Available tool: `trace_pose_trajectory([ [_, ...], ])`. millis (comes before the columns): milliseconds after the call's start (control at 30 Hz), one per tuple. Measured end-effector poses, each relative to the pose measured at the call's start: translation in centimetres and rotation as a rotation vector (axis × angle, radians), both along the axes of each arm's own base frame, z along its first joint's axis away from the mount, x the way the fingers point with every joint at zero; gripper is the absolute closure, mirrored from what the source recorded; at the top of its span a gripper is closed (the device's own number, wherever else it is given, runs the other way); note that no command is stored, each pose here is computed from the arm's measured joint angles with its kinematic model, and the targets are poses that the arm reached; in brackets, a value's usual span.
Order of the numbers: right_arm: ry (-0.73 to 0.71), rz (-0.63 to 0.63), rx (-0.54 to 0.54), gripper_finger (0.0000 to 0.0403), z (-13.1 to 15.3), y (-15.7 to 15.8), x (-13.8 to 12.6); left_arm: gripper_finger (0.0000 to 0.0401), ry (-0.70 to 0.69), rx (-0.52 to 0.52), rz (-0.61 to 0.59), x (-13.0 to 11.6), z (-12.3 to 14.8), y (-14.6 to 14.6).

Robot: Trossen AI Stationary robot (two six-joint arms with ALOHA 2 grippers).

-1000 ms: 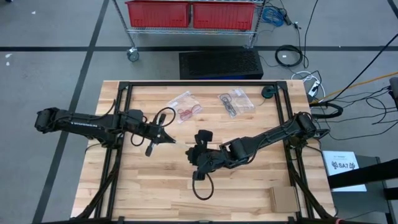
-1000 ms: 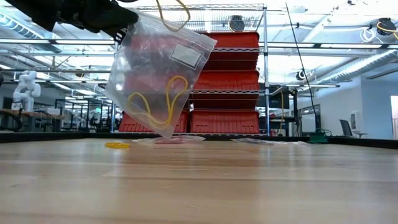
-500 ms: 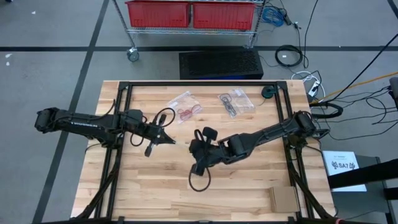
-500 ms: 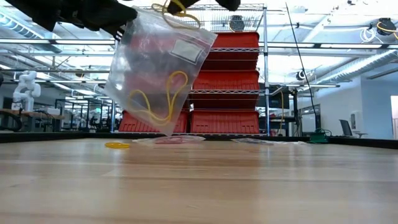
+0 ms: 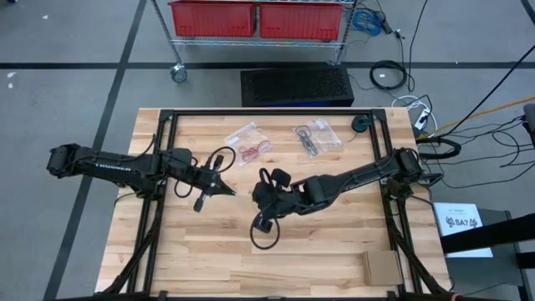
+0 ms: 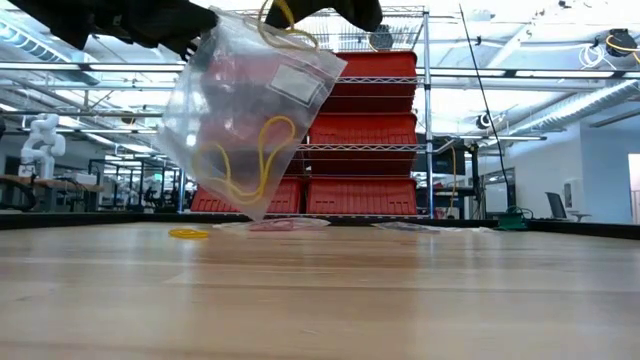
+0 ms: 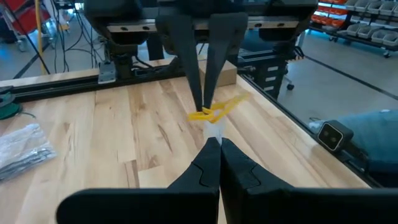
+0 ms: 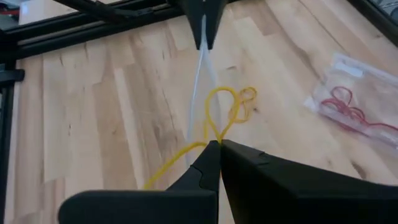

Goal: Sort rubber bands
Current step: Put the right yellow rubber band into the transparent zip bag

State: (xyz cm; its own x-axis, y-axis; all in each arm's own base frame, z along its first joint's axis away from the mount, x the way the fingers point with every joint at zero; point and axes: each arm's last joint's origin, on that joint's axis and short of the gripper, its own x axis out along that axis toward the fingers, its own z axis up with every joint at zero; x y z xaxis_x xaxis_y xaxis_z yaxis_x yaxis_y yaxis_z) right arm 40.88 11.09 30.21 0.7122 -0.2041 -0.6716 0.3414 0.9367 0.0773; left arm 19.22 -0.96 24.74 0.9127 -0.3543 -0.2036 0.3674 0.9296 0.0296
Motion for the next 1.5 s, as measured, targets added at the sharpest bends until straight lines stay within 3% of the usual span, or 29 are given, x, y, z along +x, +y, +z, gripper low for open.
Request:
trace_pose_trajectory([
  [367, -0.049, 0.038, -0.003, 0.0403, 0.4, 1.2, 0.1, 0.04, 0.0, 0.005, 0.022, 0.0, 0.0, 0.1],
  [767, 0.042, 0.002, 0.049, 0.0403, -2.7, -1.3, 2.0, 0.04, 0.003, 0.005, 0.02, 0.0, 0.0, 0.0],
  [1167, -0.02, 0.017, 0.03, 0.0402, -2.3, -1.9, 2.7, 0.04, -0.005, 0.005, -0.003, 0.0, 0.1, -0.4],
  [1300, -0.019, 0.012, 0.032, 0.0378, -2.3, -2.1, 2.8, 0.04, -0.006, 0.007, 0.007, 0.0, 0.1, -0.4],
  [1500, -0.023, -0.002, 0.047, 0.0295, -2.3, -2.2, 2.8, 0.04, -0.007, 0.012, 0.027, 0.0, 0.1, -0.4],
])
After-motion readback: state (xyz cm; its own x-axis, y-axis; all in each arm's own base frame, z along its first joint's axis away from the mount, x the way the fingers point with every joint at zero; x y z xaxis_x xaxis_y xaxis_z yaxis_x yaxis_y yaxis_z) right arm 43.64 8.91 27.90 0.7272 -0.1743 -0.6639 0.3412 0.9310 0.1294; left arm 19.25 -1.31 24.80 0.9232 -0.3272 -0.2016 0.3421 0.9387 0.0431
